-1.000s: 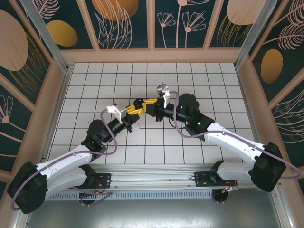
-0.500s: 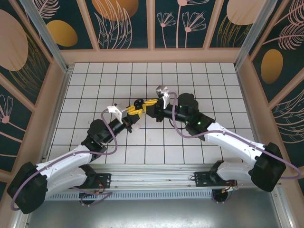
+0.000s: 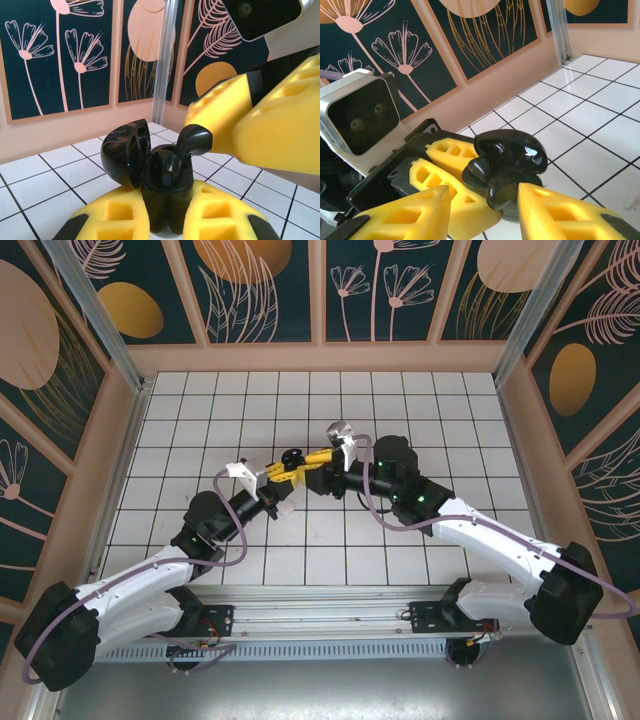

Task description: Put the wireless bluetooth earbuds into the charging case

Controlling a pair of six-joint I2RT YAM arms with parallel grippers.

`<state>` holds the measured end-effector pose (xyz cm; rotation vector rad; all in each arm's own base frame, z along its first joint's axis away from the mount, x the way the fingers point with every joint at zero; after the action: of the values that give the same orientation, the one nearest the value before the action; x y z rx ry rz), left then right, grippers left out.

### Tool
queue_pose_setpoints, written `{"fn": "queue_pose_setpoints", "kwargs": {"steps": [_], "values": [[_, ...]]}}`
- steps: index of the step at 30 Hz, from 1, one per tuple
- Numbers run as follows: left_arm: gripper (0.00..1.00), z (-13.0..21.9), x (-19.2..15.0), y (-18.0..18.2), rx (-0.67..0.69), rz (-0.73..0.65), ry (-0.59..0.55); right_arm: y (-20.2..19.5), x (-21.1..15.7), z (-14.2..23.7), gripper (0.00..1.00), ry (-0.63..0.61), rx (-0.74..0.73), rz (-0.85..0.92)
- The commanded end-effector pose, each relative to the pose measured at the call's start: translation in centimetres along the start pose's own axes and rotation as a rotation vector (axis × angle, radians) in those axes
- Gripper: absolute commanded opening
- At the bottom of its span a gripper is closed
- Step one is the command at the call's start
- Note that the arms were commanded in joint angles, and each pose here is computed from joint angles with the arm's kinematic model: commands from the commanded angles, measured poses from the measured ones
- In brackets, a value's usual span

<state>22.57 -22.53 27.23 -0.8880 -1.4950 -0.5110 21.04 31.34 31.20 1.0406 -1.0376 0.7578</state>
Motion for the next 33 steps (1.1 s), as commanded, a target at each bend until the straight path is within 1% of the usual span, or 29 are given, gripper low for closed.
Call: {"fn": "queue_pose_setpoints", "kwargs": {"steps": [1,3,7,11,14,16,19,21,22,25,26,30,33], "values": [[0.00,0.3,3.1,-0.3,0.005,-0.036,-0.102,1.0,1.8,1.3,0.44,-0.003,0.003,-0.015],[0.00,0.4,3.1,-0.1,0.017,-0.035,-0.100,0.7,2.7,2.0,0.48,-0.016,-0.023,-0.047],[0.00,0.4,3.1,-0.1,0.020,-0.030,-0.083,-0.2,4.3,3.7,0.49,-0.053,-0.040,-0.134],[0.00,0.3,3.2,-0.4,0.002,-0.029,-0.068,0.4,5.0,4.2,0.41,-0.057,-0.009,-0.155],[0.00,0.1,3.2,-0.6,-0.006,-0.025,-0.052,1.1,4.8,3.7,0.35,-0.018,0.027,-0.157],[0.00,-0.1,3.3,-0.6,-0.011,-0.027,-0.041,1.7,4.5,2.9,0.33,0.024,0.033,-0.142],[0.00,-0.4,3.2,-0.7,-0.020,-0.027,-0.029,2.0,3.9,1.6,0.30,0.091,0.006,-0.128],[0.00,-0.5,3.0,-0.8,-0.025,-0.025,-0.021,1.5,3.9,0.9,0.27,0.122,-0.057,-0.125],[0.00,-0.6,3.0,-0.8,-0.028,-0.023,-0.016,1.3,3.9,0.7,0.27,0.139,-0.083,-0.120],[0.00,-0.8,2.8,-0.9,-0.034,-0.021,-0.006,0.7,3.8,0.3,0.35,0.169,-0.150,-0.097],[0.00,-0.8,2.8,-0.9,-0.035,-0.020,-0.004,0.6,3.8,0.2,0.37,0.174,-0.159,-0.089],[0.00,-0.9,2.8,-0.9,-0.036,-0.021,0.003,0.4,3.7,0.3,0.37,0.179,-0.182,-0.075],[0.00,-1.0,2.8,-0.9,-0.038,-0.020,0.006,0.3,3.6,0.4,0.33,0.188,-0.191,-0.067]]}}
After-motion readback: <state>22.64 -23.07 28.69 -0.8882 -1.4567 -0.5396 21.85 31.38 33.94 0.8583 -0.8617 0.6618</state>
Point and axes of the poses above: each hand's point on the last joint's axis, 136 mm out from that joint toward the fingers, its own z axis back along the fingers, its own y axis along the line the jaws close on, x = y × z, the point moved 3 cm from there along z, back along the fingers, and after that the axes turned 3 degrees about z, right-handed, at the moved point
